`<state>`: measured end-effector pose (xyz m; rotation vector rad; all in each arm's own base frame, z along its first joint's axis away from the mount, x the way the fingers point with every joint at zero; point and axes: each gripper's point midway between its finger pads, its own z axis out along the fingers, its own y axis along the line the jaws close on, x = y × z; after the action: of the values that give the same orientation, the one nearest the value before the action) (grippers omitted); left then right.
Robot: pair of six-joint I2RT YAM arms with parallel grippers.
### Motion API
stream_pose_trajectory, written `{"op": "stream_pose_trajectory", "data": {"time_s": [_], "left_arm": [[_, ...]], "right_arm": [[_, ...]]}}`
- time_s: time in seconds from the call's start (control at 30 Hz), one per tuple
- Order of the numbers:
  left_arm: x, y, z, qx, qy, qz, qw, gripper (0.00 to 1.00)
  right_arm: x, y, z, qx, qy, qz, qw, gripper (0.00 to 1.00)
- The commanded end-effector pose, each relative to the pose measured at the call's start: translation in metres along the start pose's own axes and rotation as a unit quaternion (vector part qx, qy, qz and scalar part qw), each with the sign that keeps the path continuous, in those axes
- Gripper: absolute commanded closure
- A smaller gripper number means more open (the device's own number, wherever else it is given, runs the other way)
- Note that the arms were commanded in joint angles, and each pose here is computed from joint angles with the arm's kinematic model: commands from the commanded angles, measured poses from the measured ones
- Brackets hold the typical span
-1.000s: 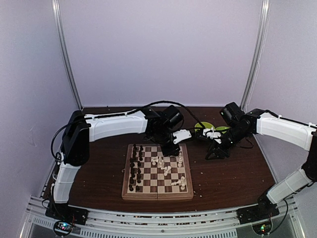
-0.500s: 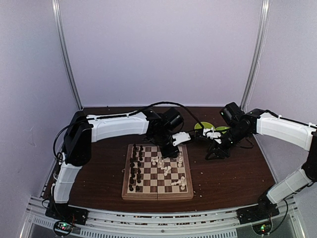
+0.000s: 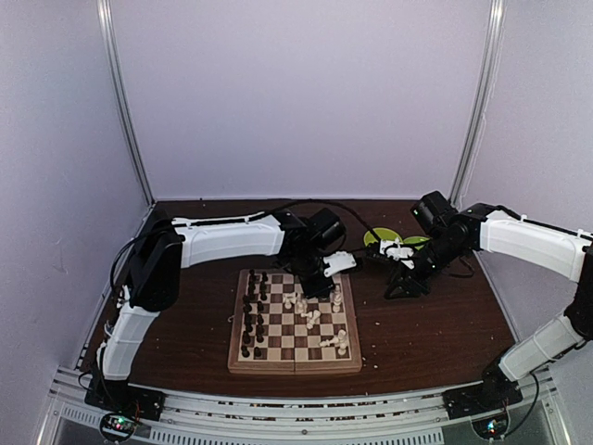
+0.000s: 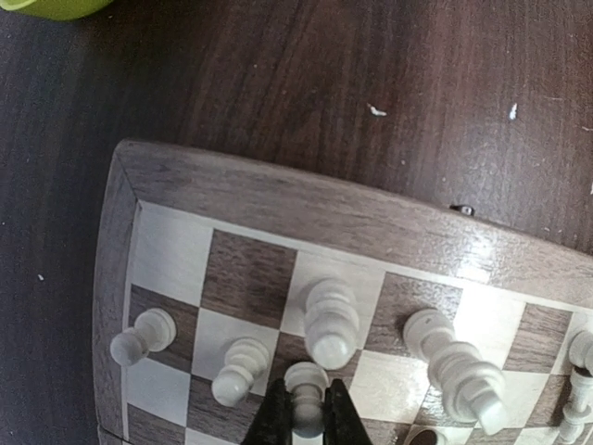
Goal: Set up the chess pieces on the board
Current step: Place the pawn at f2.
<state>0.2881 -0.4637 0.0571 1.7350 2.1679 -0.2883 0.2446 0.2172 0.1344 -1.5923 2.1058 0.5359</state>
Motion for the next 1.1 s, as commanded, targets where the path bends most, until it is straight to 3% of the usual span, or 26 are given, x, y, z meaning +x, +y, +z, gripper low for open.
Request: {"op": "stream_pose_trajectory", "data": {"time_s": [0.0, 0.7, 1.07], "left_arm": [[-0.002, 0.010, 0.003, -0.017, 0.001, -0.005, 1.000, 0.95], [-0.011, 0.005, -0.010, -0.002, -0.019, -0.016, 1.000, 0.76], [0.004, 0.010, -0.101, -0.063, -0.055, -0.055, 0.995, 0.65]], "right_arm": [[-0.003, -0.004, -0.003, 0.006, 0.000, -0.001, 1.000, 0.61], [-0.001, -0.003, -0.002, 0.001, 0.005, -0.001, 1.000, 0.61], [-0.002, -0.002, -0.003, -0.001, 0.003, 0.000, 1.000, 0.60]]}}
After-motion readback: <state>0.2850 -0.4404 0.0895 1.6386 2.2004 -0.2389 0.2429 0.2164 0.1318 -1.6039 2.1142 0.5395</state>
